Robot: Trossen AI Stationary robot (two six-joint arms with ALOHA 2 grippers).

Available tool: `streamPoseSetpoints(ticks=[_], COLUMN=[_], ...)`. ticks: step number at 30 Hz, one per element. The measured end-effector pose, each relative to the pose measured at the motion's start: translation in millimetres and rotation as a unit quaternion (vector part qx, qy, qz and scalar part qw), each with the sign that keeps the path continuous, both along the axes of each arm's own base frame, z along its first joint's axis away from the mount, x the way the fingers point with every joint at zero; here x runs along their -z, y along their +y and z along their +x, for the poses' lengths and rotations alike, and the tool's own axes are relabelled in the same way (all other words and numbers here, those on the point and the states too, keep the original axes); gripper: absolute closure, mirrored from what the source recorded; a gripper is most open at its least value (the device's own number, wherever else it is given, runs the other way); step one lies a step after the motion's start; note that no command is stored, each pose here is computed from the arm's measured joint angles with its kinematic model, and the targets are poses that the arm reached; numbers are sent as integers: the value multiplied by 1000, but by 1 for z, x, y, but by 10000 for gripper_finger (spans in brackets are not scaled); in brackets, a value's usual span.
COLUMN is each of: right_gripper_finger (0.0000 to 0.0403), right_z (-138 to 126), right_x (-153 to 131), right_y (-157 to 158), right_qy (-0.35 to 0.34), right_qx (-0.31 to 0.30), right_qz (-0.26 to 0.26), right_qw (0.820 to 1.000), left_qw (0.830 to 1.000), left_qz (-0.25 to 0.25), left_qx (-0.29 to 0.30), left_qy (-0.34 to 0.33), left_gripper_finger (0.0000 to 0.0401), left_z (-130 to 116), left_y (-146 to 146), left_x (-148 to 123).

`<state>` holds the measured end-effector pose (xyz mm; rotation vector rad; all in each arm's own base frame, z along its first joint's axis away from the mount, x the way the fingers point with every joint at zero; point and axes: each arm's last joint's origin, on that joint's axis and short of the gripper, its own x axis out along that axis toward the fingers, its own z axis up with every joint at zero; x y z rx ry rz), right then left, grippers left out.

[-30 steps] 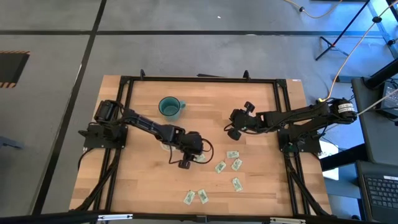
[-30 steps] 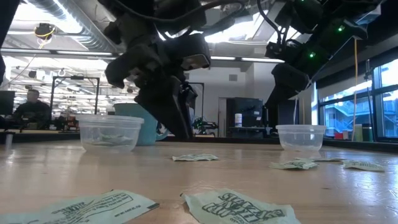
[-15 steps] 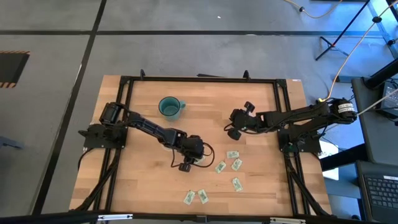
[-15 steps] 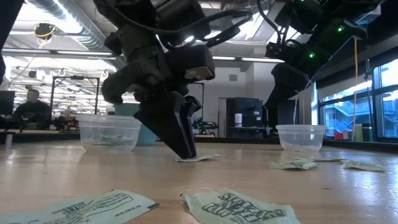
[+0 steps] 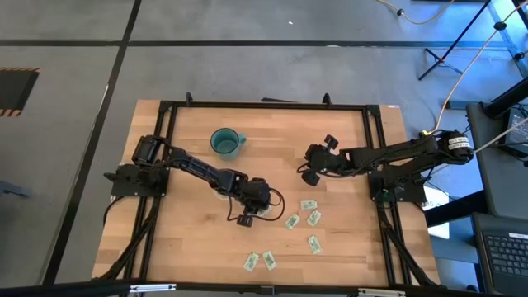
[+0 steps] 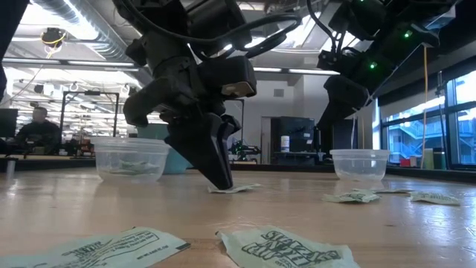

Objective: Pick and place Stevia / Truvia into bins
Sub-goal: Put the white stevia packet into the left transparent container

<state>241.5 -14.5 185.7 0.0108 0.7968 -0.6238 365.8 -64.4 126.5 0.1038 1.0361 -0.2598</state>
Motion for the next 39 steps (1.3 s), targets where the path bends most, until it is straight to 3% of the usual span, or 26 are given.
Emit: streamPoseSetpoints(ticks=[5, 14, 18, 32, 39], right_gripper_finger=[285, 285, 285, 285, 285], right_z=[0, 0, 0, 0, 0], right_x=[0, 0, 0, 0, 0], right_y=[0, 0, 0, 0, 0], right_qy=[0, 0, 0, 0, 1], right_qx=[0, 0, 0, 0, -1], right_qz=[0, 0, 0, 0, -1], right_qw=[1000, 1000, 1000, 1000, 1000], left_qw=[1000, 1000, 1000, 999, 999], left_qz=[1, 7, 17, 36, 40], left_qx=[1, 10, 5, 9, 7], left_qy=[2, 3, 1, -2, 11], left_gripper_finger=[376, 315, 309, 378, 398], left_z=[0, -2, -2, -2, -11], left_y=[0, -4, -5, -4, -1], left_x=[0, 0, 1, 1, -13])
